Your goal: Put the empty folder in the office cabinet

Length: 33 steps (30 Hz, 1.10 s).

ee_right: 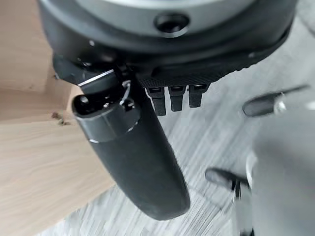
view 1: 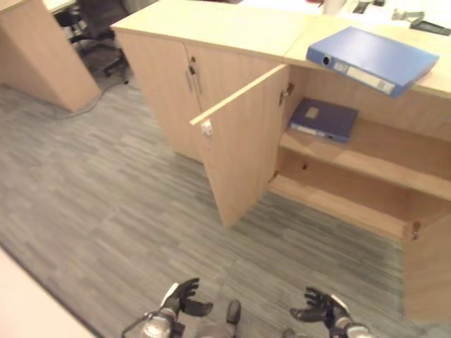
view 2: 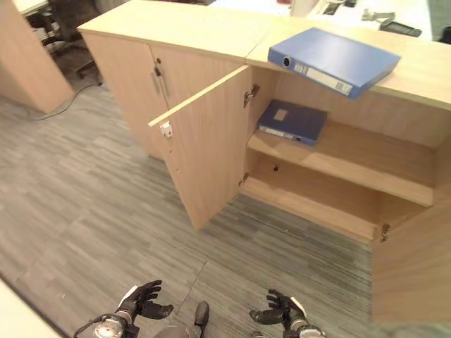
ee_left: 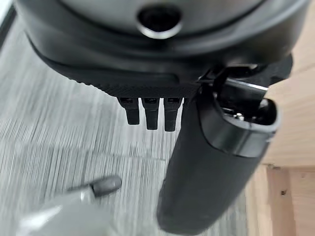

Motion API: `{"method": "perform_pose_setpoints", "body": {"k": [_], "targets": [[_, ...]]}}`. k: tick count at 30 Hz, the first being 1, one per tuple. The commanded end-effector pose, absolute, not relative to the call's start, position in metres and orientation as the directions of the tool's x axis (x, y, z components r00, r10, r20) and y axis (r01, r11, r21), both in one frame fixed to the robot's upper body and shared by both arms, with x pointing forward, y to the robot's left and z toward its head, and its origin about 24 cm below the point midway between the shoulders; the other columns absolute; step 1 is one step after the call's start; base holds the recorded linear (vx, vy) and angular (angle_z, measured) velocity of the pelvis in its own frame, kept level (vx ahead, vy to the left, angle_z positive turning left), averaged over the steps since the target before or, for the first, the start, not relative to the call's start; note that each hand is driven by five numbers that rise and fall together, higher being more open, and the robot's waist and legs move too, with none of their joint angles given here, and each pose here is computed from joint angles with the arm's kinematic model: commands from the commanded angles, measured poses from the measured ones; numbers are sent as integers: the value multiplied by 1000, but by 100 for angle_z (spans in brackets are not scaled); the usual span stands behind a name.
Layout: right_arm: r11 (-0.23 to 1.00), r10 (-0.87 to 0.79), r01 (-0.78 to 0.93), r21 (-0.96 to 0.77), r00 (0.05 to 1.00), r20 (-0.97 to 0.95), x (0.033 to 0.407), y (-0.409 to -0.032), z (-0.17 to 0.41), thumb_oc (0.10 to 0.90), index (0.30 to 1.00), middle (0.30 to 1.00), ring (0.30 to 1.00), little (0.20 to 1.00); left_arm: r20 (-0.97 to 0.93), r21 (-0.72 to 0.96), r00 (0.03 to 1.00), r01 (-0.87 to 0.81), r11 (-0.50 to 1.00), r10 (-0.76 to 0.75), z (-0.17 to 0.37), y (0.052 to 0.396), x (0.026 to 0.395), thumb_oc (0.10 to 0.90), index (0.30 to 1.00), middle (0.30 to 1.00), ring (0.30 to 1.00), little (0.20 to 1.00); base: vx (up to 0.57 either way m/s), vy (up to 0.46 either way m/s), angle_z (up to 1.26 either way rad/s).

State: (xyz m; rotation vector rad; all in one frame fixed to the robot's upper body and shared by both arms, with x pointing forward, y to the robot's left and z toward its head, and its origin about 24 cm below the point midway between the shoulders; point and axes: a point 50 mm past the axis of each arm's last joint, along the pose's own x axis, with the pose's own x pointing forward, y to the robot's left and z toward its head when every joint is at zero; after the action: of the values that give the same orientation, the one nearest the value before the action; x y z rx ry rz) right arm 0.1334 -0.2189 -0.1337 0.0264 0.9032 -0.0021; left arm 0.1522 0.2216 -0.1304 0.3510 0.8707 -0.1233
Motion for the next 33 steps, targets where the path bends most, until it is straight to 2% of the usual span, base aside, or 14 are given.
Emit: {"method": "perform_pose_setpoints", "body": {"k": [1,10,16,21,28,33], "targets": [[999,26,-40,-4,727,-686,162,-227,-113,800,900,900,900,900,-727,289,687,294,911,9,-124,223,153,800,900,900,900,900,132,197,-48],[989,112,-148,2,740,-663,178,-202,-111,800,900,900,900,900,-729,332,681,263,906,69,-122,238,158,800,900,900,900,900,43,133,-67],[997,68,-70,27,704,-707,162,-210,-120,800,900,900,900,900,-762,312,643,262,913,76,-130,236,146,800,900,900,900,900,110,96,-21],[997,67,-66,27,725,-686,171,-209,-116,800,900,900,900,900,-748,313,660,258,914,70,-126,238,150,800,900,900,900,900,0,70,-40],[998,44,-66,-4,712,-701,163,-214,-119,800,900,900,900,900,-789,317,600,209,925,135,-134,252,129,800,900,900,900,900,409,-217,-63],[1000,6,-1,7,685,-728,144,-224,-124,800,900,900,900,900,-795,309,592,200,930,137,-137,250,125,800,900,900,900,900,397,-276,43]]}}
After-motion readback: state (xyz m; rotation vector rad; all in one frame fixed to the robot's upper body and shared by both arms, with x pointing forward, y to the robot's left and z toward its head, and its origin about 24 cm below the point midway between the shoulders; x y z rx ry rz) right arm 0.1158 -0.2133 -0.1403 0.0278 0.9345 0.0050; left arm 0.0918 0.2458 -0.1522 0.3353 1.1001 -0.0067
